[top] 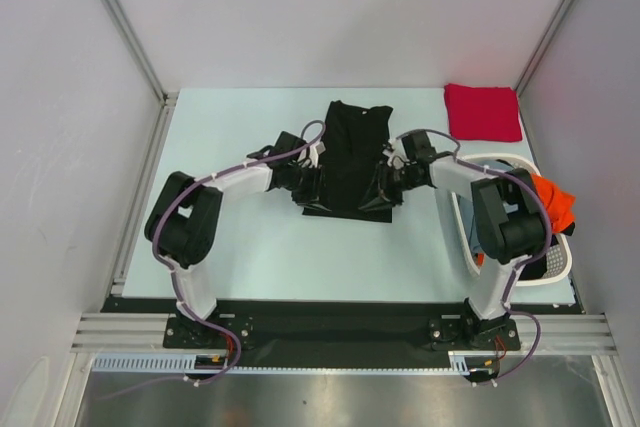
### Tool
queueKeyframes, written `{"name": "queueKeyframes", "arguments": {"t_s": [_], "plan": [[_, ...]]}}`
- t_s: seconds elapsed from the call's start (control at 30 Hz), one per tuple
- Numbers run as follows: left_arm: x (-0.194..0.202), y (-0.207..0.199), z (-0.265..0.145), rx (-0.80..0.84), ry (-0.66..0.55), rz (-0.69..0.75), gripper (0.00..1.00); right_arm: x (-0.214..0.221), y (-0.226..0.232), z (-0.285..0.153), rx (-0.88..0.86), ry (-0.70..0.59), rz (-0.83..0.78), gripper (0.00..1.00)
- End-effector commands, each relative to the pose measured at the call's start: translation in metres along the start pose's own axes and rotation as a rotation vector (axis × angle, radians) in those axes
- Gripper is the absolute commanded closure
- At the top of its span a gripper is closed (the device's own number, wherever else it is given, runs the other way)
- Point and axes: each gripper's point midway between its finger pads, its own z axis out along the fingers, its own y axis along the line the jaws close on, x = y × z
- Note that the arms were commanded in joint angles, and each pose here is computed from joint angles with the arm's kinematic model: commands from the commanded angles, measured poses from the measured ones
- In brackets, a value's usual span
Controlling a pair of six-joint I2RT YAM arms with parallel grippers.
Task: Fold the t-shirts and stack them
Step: Fold the tshirt
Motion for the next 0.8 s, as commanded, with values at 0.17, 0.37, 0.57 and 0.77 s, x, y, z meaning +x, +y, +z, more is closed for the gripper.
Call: {"name": "queueKeyframes", "arguments": {"t_s": [0.17,0.37,0.57,0.77], "plan": [[-0.011,0.018,0.030,0.058,-0.008,-0.137,0.71,-0.020,0.024,0.066,-0.105,0.055,0.026,0.78],[0.010,0.051,0.026,-0.006,0.012,-0.153,0.71,-0.007,-0.028,0.046,-0.025,0.038,0.086,0.80],[0.032,0.052,0.010,-0.035,0.012,-0.133,0.71,0.013,-0.076,-0.001,0.091,0.003,0.132,0.78],[0.015,0.032,-0.051,-0.107,-0.169,-0.104,0.67,0.015,-0.058,-0.049,0.231,-0.085,0.013,0.69]]}}
